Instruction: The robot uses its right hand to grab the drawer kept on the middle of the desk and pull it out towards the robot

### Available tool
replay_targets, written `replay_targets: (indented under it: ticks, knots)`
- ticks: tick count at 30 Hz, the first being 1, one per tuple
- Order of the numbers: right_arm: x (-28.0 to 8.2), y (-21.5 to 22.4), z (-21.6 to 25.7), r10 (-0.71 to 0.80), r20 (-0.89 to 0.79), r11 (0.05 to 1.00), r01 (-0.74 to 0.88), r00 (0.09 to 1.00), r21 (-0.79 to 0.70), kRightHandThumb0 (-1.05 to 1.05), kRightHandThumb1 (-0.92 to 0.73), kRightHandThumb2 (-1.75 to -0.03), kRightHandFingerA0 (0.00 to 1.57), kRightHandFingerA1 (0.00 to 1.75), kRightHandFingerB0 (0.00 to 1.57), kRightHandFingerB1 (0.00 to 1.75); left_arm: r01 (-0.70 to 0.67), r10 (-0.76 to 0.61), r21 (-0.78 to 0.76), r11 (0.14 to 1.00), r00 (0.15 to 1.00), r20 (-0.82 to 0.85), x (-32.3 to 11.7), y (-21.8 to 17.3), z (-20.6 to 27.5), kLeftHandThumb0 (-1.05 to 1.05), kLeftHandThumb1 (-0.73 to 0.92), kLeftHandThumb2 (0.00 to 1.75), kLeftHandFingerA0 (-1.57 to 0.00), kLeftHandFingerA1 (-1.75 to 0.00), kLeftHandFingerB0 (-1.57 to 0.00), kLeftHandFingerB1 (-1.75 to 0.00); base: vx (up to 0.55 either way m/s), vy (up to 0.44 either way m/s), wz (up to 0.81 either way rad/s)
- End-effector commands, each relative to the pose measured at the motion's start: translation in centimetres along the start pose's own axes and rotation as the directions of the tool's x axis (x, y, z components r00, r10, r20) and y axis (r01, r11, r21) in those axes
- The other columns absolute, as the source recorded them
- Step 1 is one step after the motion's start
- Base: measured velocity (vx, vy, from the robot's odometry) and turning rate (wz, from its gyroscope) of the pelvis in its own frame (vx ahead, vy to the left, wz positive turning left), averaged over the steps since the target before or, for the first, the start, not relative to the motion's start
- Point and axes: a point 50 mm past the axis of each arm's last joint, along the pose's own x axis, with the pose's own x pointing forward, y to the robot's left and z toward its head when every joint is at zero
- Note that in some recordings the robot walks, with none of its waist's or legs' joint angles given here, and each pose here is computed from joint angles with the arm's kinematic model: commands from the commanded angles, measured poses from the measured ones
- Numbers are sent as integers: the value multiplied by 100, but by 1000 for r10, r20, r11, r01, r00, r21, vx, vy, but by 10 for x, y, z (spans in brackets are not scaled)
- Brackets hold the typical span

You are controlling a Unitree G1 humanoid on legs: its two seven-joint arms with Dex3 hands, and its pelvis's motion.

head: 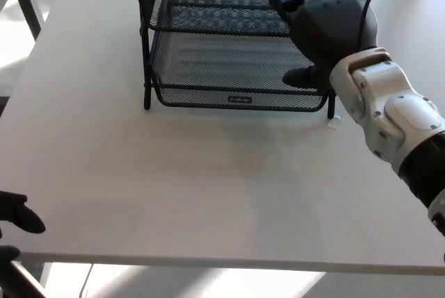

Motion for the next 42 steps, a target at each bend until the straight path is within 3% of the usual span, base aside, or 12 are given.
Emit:
replay_targets:
  ticks: [1,2,4,5,7,9,10,14,19,32,42]
  knots:
    - [6,-15,-1,-235,16,959,235,972,-157,-62,-50,-55,49,64,28,43,22,-23,42,999,1000,4,3,5,1,-30,57,57,-79,-88,-82,-59,0,0,0]
    - [6,-14,-1,-246,31,957,248,969,-152,-63,-40,-80,56,73,29,51,24,-25,44,999,1000,5,2,5,1,-30,57,57,-78,-88,-81,-59,0,0,0]
    - [5,-12,-1,-253,37,956,256,967,-145,-61,-40,-78,58,76,35,52,26,-26,42,999,1000,8,2,5,1,-30,57,57,-79,-91,-82,-60,0,0,0]
    - [3,-10,-1,-269,46,953,272,962,-131,-42,-51,-56,69,88,52,44,28,-28,42,999,1000,9,2,4,1,-32,58,57,-78,-91,-81,-60,0,0,0]
    - [1,-8,-1,-286,57,949,291,957,-122,-42,-51,-56,69,88,52,44,30,-30,46,999,1000,7,2,4,1,-32,58,57,-78,-91,-81,-60,0,0,0]
    - [0,-7,-4,-287,96,945,298,953,-131,-25,-53,-60,78,147,67,52,17,-18,39,999,1000,17,2,4,0,-30,57,57,-79,-90,-82,-60,0,0,0]
    - [-2,-6,-5,-304,116,940,318,945,-126,-34,-51,-59,86,152,80,52,19,-20,41,999,1000,16,1,4,1,-30,57,57,-79,-89,-82,-61,0,0,0]
    - [-7,-5,-8,-375,148,911,394,915,-124,-39,-48,-59,85,160,94,59,20,-21,42,999,1000,16,1,4,1,-30,57,57,-79,-90,-82,-61,0,0,0]
    - [-10,-4,-9,-410,163,899,428,897,-95,-40,-51,-55,84,159,95,65,20,-20,51,999,1000,12,1,4,1,-29,56,57,-79,-89,-82,-60,0,0,0]
    - [-14,1,-6,-458,172,880,472,872,-51,-44,-49,-55,86,158,96,59,17,-18,45,999,1000,19,2,6,1,-29,56,57,-79,-91,-82,-60,0,0,0]
    - [-41,9,-14,-598,231,786,618,767,-15,-48,-50,-60,86,151,96,62,15,-16,40,999,999,27,4,6,1,-30,57,57,-79,-90,-82,-61,0,0,0]
